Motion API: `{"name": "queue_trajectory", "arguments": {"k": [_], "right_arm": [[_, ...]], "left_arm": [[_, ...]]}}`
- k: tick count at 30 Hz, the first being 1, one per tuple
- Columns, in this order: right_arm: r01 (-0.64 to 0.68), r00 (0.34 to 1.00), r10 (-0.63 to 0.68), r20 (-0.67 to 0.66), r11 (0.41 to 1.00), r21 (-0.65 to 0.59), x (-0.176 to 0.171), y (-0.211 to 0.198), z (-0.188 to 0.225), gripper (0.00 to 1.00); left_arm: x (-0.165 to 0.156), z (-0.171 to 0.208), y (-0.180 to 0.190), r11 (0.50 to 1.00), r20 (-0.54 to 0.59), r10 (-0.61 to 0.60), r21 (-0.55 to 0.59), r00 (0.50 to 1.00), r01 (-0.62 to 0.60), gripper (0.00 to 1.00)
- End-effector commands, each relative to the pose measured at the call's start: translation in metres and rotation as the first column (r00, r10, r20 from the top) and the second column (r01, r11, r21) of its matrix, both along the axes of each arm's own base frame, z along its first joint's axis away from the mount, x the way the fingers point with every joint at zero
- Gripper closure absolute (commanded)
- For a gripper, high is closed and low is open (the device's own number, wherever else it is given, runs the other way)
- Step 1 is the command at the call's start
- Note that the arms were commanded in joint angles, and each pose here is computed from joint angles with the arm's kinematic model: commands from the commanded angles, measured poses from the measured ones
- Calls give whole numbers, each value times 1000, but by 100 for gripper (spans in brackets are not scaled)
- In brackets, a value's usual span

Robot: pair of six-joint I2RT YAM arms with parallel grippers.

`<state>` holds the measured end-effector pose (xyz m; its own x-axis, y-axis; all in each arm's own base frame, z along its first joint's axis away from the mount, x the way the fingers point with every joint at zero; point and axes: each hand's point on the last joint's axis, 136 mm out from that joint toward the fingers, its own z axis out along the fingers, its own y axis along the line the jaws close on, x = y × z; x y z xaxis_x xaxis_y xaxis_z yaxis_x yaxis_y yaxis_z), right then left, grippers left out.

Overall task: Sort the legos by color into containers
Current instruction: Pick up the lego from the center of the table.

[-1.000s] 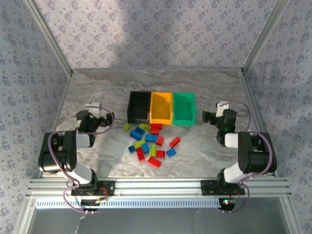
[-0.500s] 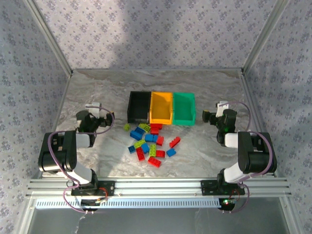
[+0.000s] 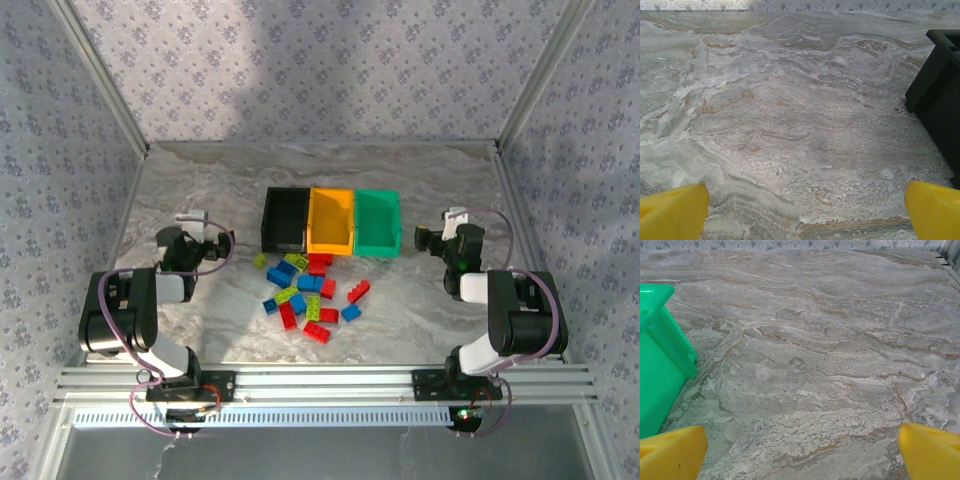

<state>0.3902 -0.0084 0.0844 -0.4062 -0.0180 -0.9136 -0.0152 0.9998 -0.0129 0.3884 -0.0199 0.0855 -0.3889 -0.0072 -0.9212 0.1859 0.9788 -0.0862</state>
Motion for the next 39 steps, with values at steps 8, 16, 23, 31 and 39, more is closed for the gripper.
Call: {"name": "queue_trajectory", "arguments": {"k": [8, 16, 23, 31, 39], "right_arm": [[29, 999, -23, 37, 987, -155, -9, 14, 45, 0], [-4, 999, 14, -49, 980, 199, -29, 33, 73, 0], [-3, 980, 77, -181, 926, 377, -40, 59, 62, 0], [-122, 962, 173, -212, 964, 235, -60, 110, 45, 0], [-97, 990, 102, -92, 994, 59, -72, 114, 63, 0]], "left_arm": [[0, 22, 3, 998, 43, 39, 45, 998, -40, 0], [-31, 67, 37, 945, -78, 313, -74, 947, -318, 0], [-71, 74, 9, 904, -246, 244, -293, 938, -312, 0], [-115, 42, -48, 927, -497, 37, -307, 867, -215, 1], [-124, 7, -81, 966, -632, -43, -224, 773, -129, 8]]}}
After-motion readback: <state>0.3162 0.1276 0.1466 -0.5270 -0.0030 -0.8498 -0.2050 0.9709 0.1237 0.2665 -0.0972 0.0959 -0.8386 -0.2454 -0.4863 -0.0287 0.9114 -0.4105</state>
